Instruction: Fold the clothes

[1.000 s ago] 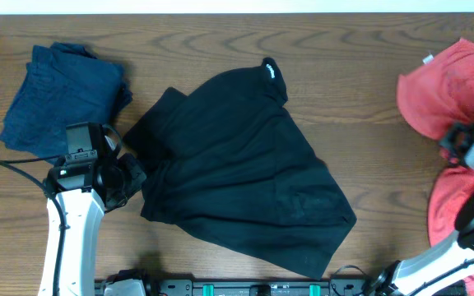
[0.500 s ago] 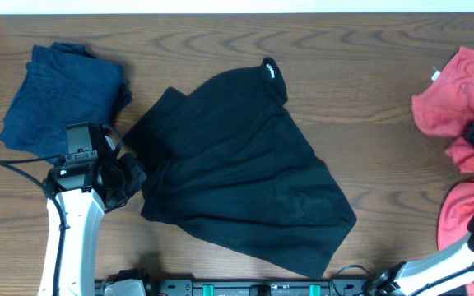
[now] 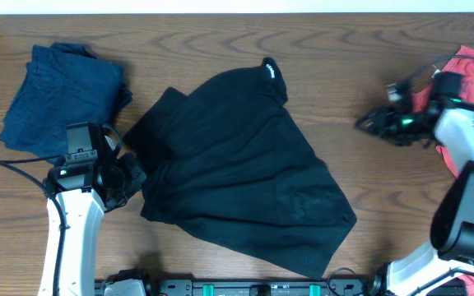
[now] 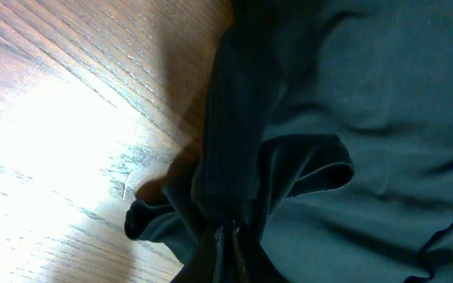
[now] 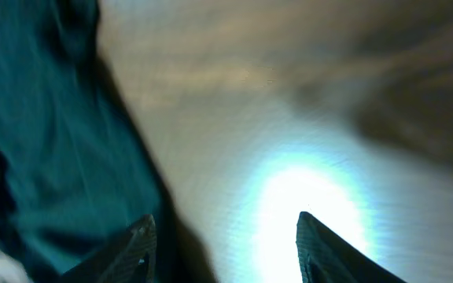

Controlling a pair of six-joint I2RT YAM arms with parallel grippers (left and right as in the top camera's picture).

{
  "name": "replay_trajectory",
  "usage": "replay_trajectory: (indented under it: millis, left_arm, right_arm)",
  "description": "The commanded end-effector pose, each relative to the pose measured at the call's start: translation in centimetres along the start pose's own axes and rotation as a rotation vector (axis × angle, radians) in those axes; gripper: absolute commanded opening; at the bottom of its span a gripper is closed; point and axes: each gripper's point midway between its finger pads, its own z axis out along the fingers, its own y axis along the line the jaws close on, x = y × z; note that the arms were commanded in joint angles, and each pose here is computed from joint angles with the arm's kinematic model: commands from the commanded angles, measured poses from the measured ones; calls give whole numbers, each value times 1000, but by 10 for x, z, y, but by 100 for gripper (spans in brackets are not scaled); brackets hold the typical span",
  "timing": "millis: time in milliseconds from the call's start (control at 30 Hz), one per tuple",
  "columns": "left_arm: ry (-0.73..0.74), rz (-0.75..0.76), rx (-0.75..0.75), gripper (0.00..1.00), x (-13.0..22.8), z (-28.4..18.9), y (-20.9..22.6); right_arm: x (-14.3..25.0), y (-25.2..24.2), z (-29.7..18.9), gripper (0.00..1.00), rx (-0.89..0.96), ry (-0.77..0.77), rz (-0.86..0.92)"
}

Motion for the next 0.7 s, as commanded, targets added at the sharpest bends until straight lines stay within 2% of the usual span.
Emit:
replay_trajectory:
  millis: [0, 200, 300, 333, 367, 433, 467, 500, 667]
  left_arm:
    - [0, 12, -12, 6, 0, 2, 3]
    - [1, 12, -12, 6, 0, 2, 3]
    - [1, 12, -12, 6, 0, 2, 3]
    - [1, 12, -12, 6, 0, 2, 3]
    - [1, 12, -12, 6, 0, 2, 3]
    - [2, 12, -11, 6, 0, 2, 3]
    - [2, 12, -11, 6, 0, 2, 3]
    - [3, 12, -8, 6, 0, 2, 3]
    - [3, 13, -8, 6, 1, 2, 3]
  right_arm:
    - [25, 15, 22, 59, 108, 102, -155]
    - [60, 45, 50, 66, 270, 230, -358]
    - [73, 56, 58, 64, 310, 268, -429]
    - [77, 60, 60, 60, 313, 280, -449]
    - [81, 63, 62, 50, 312, 289, -469]
    - [88, 69, 64, 18, 310, 311, -499]
    - [90, 70, 65, 7, 313, 317, -506]
    - [91, 70, 65, 1, 322, 317, -512]
    - [81, 60, 63, 1, 378, 286, -492]
